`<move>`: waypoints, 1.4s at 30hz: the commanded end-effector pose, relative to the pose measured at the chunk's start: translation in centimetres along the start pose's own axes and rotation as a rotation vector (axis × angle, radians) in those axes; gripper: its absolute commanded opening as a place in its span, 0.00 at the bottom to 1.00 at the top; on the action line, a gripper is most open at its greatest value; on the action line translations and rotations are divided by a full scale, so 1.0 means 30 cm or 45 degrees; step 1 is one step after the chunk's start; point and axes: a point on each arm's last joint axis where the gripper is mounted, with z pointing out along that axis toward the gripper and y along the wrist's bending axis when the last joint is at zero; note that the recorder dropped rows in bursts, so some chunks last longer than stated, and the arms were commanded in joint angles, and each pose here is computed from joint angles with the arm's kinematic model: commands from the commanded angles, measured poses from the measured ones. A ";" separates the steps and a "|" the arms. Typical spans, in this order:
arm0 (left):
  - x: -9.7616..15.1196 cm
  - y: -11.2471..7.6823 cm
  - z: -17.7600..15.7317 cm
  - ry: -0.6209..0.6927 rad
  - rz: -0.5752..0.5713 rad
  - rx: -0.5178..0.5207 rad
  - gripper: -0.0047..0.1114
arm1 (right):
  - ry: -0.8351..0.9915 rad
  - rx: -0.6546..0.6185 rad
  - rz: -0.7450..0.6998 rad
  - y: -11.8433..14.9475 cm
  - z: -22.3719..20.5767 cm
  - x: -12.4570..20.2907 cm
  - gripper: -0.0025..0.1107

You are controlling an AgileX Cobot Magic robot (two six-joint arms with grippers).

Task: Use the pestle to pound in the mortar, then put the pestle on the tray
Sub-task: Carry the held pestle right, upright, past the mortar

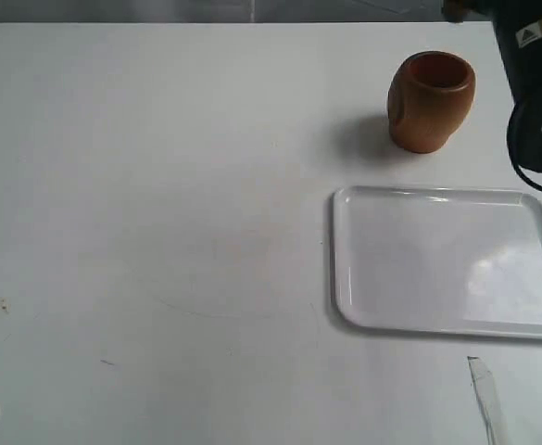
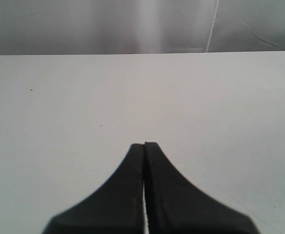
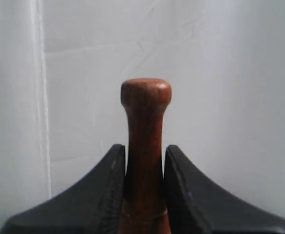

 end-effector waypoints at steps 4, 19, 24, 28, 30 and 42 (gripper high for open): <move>-0.001 -0.002 0.000 -0.010 -0.016 0.011 0.04 | 0.360 -0.020 -0.087 -0.005 -0.032 0.330 0.02; -0.001 -0.002 0.000 -0.010 -0.016 0.011 0.04 | 0.037 -0.041 -0.080 0.003 -0.021 -0.087 0.02; -0.001 -0.002 0.000 -0.010 -0.016 0.011 0.04 | 0.276 -0.010 -0.106 -0.005 -0.017 0.243 0.02; -0.001 -0.002 0.000 -0.010 -0.016 0.011 0.04 | 0.312 0.001 -0.105 -0.012 -0.034 0.345 0.02; -0.001 -0.002 0.000 -0.010 -0.016 0.011 0.04 | 0.193 0.002 -0.082 -0.007 -0.015 0.239 0.02; -0.001 -0.002 0.000 -0.010 -0.016 0.011 0.04 | -0.062 -0.011 -0.074 -0.003 -0.020 -0.101 0.02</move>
